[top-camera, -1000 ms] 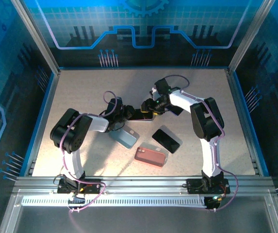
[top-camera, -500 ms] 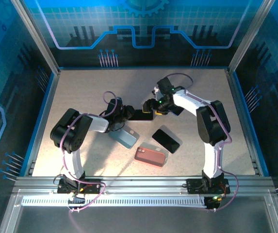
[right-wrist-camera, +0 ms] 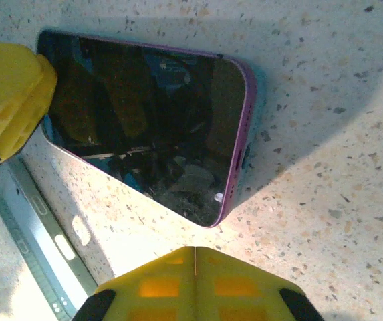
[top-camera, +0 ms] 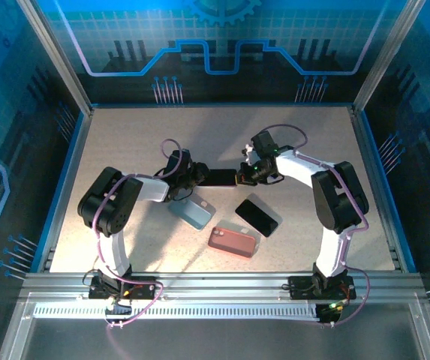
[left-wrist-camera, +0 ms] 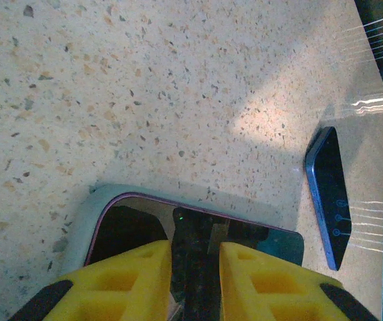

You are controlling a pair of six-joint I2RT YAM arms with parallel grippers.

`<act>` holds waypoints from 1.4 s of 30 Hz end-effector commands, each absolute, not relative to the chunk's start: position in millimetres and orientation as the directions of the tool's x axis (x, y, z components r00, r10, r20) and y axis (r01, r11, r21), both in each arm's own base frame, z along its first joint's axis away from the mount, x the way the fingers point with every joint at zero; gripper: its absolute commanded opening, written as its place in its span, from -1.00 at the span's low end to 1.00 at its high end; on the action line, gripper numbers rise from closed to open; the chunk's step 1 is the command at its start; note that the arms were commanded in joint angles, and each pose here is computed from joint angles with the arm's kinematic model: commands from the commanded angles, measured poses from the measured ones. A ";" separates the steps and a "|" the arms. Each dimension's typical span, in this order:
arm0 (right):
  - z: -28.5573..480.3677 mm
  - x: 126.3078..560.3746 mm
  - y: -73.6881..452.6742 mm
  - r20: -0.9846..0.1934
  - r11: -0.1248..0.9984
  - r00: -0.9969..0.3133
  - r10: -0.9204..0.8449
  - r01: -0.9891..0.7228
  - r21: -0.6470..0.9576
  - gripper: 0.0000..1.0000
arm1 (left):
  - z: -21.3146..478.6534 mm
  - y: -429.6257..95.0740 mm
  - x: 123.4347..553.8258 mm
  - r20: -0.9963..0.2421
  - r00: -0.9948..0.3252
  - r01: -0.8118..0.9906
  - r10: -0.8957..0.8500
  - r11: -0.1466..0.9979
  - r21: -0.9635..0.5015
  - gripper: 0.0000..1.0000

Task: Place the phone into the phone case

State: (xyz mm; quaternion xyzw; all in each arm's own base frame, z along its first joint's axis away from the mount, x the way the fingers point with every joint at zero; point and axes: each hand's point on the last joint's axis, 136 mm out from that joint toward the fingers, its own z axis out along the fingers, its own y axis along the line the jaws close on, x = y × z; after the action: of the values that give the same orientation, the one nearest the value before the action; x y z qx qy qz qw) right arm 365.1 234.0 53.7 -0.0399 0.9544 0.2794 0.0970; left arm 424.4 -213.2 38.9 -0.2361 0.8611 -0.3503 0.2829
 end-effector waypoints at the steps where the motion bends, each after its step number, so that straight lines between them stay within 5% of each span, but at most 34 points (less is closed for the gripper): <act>1: 61.1 371.2 237.7 -0.237 0.813 -0.971 -0.015 -0.150 0.563 -1.00 | 21.6 -205.4 413.5 -0.296 -0.759 -0.257 -0.580 0.685 -0.681 -0.47; 24: 17.2 364.8 239.6 -0.172 0.861 -0.984 -0.048 -0.128 0.492 -1.00 | 20.9 -202.9 413.3 -0.303 -0.755 -0.264 -0.582 0.692 -0.672 -0.48; 42: 54.3 376.4 245.8 -0.239 0.857 -0.970 -0.050 -0.165 0.489 -1.00 | 20.3 -201.6 412.7 -0.307 -0.751 -0.262 -0.585 0.691 -0.674 -0.48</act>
State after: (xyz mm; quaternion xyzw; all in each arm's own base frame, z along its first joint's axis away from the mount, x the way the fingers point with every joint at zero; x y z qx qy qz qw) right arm 372.8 239.2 37.1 -0.0441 0.9599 0.2602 0.0944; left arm 424.5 -213.0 37.8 -0.2377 0.8665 -0.3424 0.2746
